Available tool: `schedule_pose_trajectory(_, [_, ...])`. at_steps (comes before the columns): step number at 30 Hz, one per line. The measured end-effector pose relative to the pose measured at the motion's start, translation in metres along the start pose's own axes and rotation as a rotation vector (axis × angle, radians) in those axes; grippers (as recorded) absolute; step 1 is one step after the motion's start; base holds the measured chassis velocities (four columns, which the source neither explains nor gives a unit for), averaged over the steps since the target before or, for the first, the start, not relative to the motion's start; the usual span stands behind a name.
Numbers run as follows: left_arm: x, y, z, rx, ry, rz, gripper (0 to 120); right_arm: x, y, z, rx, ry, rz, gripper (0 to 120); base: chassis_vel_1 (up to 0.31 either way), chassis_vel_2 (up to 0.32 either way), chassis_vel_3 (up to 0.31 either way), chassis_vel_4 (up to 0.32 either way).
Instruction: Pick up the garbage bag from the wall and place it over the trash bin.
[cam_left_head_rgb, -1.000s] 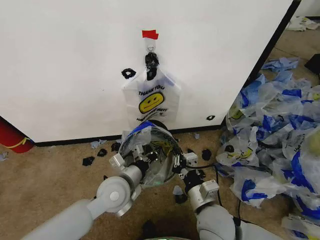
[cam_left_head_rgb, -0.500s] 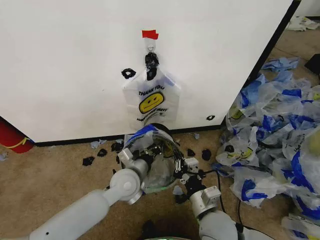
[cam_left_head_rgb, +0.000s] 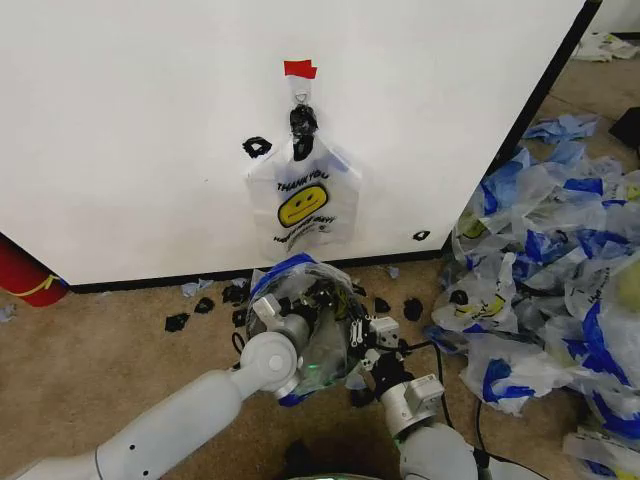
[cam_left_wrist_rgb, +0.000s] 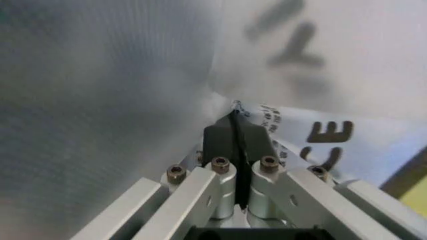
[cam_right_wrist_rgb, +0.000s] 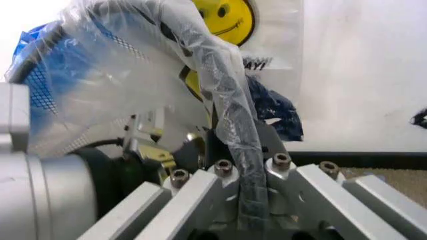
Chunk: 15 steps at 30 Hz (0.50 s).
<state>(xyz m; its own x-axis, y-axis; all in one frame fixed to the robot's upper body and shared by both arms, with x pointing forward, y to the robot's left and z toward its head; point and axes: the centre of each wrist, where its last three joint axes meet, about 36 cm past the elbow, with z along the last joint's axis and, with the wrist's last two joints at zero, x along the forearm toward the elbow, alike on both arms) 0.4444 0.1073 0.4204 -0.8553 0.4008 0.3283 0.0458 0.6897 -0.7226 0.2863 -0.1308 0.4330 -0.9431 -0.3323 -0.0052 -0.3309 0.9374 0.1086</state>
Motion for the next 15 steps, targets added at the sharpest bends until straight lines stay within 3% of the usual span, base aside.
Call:
schedule_pose_trajectory(9, [0.004, -0.004, -0.001, -0.021, 0.002, -0.012, 0, -0.004, 0.0, 0.002, 0.002, -0.004, 0.003, 0, 0.0, 0.0, 0.0, 0.0])
schedule_pose_trajectory(15, [0.026, -0.008, -0.014, -0.052, -0.005, -0.009, 0, -0.009, -0.001, 0.002, 0.002, -0.012, 0.009, 0, 0.0, 0.0, 0.0, 0.0])
